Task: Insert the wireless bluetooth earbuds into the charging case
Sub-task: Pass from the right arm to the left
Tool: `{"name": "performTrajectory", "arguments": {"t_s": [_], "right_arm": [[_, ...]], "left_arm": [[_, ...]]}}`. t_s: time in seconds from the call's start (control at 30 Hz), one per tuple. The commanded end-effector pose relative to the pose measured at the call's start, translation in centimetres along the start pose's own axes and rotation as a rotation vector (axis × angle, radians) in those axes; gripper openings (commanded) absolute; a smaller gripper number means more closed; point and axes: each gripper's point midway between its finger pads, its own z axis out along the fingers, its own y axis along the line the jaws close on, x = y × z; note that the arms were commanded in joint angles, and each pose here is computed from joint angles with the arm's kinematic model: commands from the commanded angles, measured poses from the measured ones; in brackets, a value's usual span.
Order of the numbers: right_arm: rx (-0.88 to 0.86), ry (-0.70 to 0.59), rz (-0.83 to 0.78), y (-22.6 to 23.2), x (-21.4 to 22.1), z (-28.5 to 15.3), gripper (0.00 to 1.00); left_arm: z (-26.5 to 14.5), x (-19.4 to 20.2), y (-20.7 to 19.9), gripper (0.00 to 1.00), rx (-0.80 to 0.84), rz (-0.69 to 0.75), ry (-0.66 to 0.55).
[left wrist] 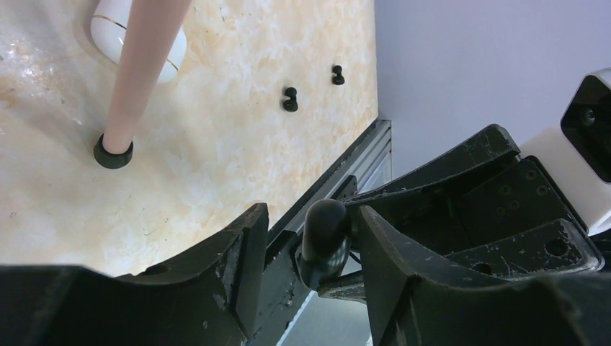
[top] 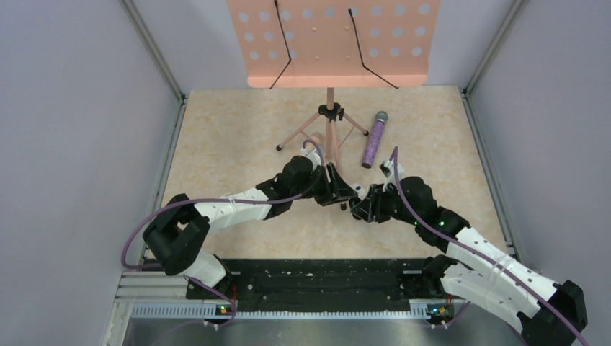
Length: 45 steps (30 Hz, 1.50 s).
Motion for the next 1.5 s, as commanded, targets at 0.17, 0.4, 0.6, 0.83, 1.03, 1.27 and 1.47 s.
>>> {"name": "performTrajectory", "arguments": {"t_s": [0.17, 0.4, 0.6, 0.83, 1.03, 1.27, 1.47], "right_arm": [[-0.017, -0.098, -0.019, 1.2, -3.0, -0.2, 0.13], [-0.023, -0.099, -0.024, 1.4, -3.2, -0.2, 0.13], [-0.045, -0.100, -0.027, 1.9, -3.3, -0.3, 0.13], [-0.005, -0.095, -0.006, 1.3, -3.3, -0.7, 0.57], [-0.154, -0.113, 0.080, 2.4, -5.2, -2.8, 0.71], [-0.405, -0.145, 0.237, 3.3, -6.5, -5.1, 0.64], [-0.546, -0.156, 0.243, 4.9, -6.7, -6.0, 0.58]], "left_arm": [[-0.1, 0.8, -2.3, 0.56, 0.098, 0.045, 0.074], [0.6, 1.8, -2.0, 0.65, 0.086, 0.056, 0.150], [1.3, 2.2, -2.4, 0.32, 0.108, 0.054, 0.188], [0.9, 2.0, -3.2, 0.00, 0.132, 0.073, 0.182], [-0.4, 1.6, -3.4, 0.00, 0.159, 0.143, 0.184], [-2.8, 0.6, -5.8, 0.00, 0.291, 0.203, 0.194], [-4.2, -0.6, -8.2, 0.00, 0.376, 0.210, 0.160]]}}
